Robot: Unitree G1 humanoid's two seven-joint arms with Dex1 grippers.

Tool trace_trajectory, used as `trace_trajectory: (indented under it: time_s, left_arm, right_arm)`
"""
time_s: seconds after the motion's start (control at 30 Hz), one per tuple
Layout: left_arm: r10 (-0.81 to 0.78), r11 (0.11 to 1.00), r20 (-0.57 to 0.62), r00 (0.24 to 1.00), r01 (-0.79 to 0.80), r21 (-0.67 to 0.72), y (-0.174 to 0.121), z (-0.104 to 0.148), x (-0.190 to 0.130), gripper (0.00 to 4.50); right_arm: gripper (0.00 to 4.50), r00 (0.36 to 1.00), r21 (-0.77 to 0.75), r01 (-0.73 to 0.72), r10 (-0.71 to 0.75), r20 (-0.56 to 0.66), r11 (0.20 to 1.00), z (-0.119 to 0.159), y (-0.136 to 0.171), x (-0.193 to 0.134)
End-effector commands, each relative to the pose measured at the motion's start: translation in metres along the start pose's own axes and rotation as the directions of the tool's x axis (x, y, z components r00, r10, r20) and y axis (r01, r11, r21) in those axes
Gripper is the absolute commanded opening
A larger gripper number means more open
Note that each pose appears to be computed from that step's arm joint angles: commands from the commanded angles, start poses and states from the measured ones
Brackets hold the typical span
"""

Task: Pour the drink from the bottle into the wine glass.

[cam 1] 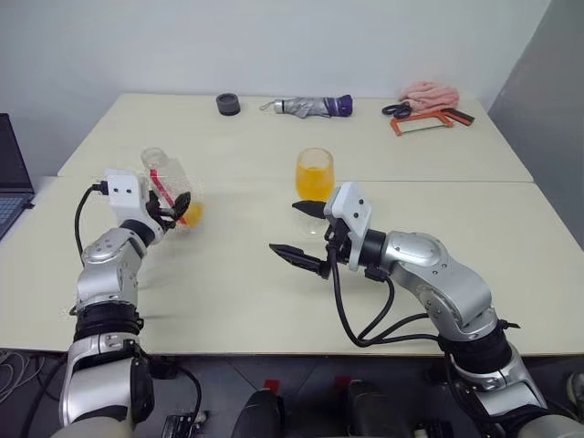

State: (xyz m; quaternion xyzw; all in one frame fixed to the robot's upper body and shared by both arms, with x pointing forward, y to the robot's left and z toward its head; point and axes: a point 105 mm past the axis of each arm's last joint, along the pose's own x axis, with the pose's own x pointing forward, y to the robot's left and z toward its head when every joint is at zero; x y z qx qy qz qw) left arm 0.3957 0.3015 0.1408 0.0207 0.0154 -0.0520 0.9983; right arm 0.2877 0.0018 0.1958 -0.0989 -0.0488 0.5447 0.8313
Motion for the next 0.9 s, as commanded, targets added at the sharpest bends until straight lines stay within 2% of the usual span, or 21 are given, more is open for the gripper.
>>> trace_trajectory:
  time_s: [0.03, 0.13, 0.23, 0.33, 0.43, 0.53, 0.6, 0.77, 0.9]
  left_arm:
    - [-0.014, 0.999, 0.050, 0.999, 0.012, 0.046, -0.001, 0.011, -0.004, 4.47]
    - [-0.015, 0.996, 0.049, 0.999, 0.010, 0.093, -0.002, 0.007, -0.008, 4.47]
    - [-0.004, 0.992, 0.049, 0.999, -0.002, 0.124, -0.003, 0.001, -0.017, 4.47]
    - [-0.004, 0.994, 0.086, 0.996, -0.005, 0.111, -0.008, 0.000, -0.029, 4.47]
    - [-0.002, 0.990, 0.110, 0.994, -0.013, 0.138, -0.016, -0.002, -0.043, 4.47]
    - [0.024, 0.991, 0.081, 0.996, -0.035, 0.126, -0.021, -0.011, -0.059, 4.47]
    - [0.037, 0.994, 0.085, 0.996, -0.045, 0.098, -0.027, -0.013, -0.069, 4.47]
    - [0.043, 0.997, 0.092, 0.995, -0.049, 0.066, -0.038, -0.015, -0.080, 4.47]
    - [0.043, 0.997, 0.098, 0.994, -0.049, 0.060, -0.041, -0.013, -0.085, 4.47]
  right_arm:
    - [4.50, 0.999, -0.037, -0.013, 0.014, 0.031, 0.999, 0.010, 0.004, -0.001]
    - [4.50, 1.000, -0.033, -0.006, 0.007, 0.016, 0.999, 0.003, 0.004, -0.005]
    - [4.50, 0.999, -0.066, 0.031, -0.031, -0.007, 0.997, -0.021, 0.002, -0.018]
    - [4.50, 0.985, -0.062, 0.171, -0.169, 0.034, 0.983, -0.040, -0.009, -0.033]
    - [4.50, 0.920, -0.044, 0.387, -0.382, 0.082, 0.921, -0.055, -0.031, -0.052]
    - [4.50, 0.848, -0.035, 0.529, -0.526, 0.072, 0.848, -0.077, -0.042, -0.074]
    - [4.50, 0.785, 0.026, 0.615, -0.616, 0.067, 0.788, -0.087, -0.049, -0.087]
    - [4.50, 0.744, 0.051, 0.664, -0.666, 0.061, 0.746, -0.096, -0.056, -0.094]
    - [4.50, 0.735, 0.060, 0.673, -0.676, 0.053, 0.737, -0.099, -0.060, -0.094]
